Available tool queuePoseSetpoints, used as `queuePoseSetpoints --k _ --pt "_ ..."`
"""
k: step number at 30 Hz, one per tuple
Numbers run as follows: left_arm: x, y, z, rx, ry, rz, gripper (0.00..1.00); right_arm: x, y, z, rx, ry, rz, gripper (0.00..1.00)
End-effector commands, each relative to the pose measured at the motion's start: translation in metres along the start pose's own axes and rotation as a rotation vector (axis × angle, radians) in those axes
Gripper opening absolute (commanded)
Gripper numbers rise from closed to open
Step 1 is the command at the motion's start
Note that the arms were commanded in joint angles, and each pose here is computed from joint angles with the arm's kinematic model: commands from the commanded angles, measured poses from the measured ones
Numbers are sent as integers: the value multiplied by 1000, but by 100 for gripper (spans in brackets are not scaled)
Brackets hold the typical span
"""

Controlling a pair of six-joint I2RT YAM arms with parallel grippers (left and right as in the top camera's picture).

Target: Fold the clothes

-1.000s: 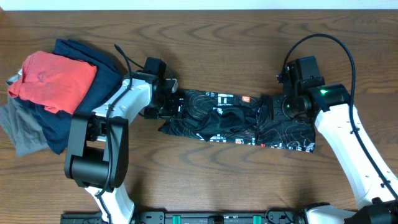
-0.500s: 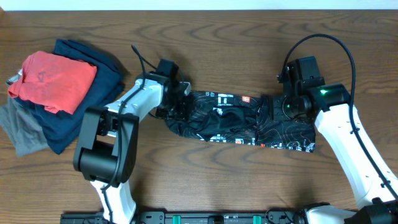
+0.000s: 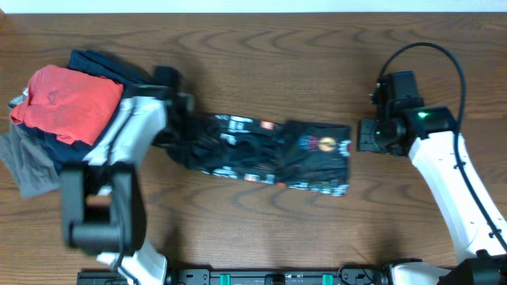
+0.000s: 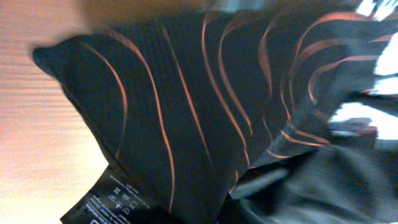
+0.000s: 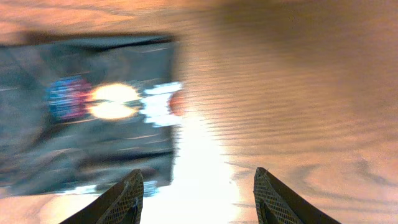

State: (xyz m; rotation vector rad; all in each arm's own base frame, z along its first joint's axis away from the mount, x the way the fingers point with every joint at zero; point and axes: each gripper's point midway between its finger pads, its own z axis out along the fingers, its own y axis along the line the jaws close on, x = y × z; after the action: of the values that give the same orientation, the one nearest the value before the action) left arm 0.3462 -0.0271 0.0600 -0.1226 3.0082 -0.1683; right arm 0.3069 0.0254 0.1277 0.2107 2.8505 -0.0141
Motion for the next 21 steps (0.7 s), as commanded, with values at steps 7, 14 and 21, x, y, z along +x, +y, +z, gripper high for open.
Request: queuePoseSetpoints --k 7,14,21 --pt "3 -93 -82 416 -125 53 6 -3 -35 1 57 9 95 56" --pt "39 -168 -69 449 -46 233 6 1 -35 1 60 25 89 56" --pt "78 -219 -40 369 5 399 6 1 -35 1 60 25 89 56"
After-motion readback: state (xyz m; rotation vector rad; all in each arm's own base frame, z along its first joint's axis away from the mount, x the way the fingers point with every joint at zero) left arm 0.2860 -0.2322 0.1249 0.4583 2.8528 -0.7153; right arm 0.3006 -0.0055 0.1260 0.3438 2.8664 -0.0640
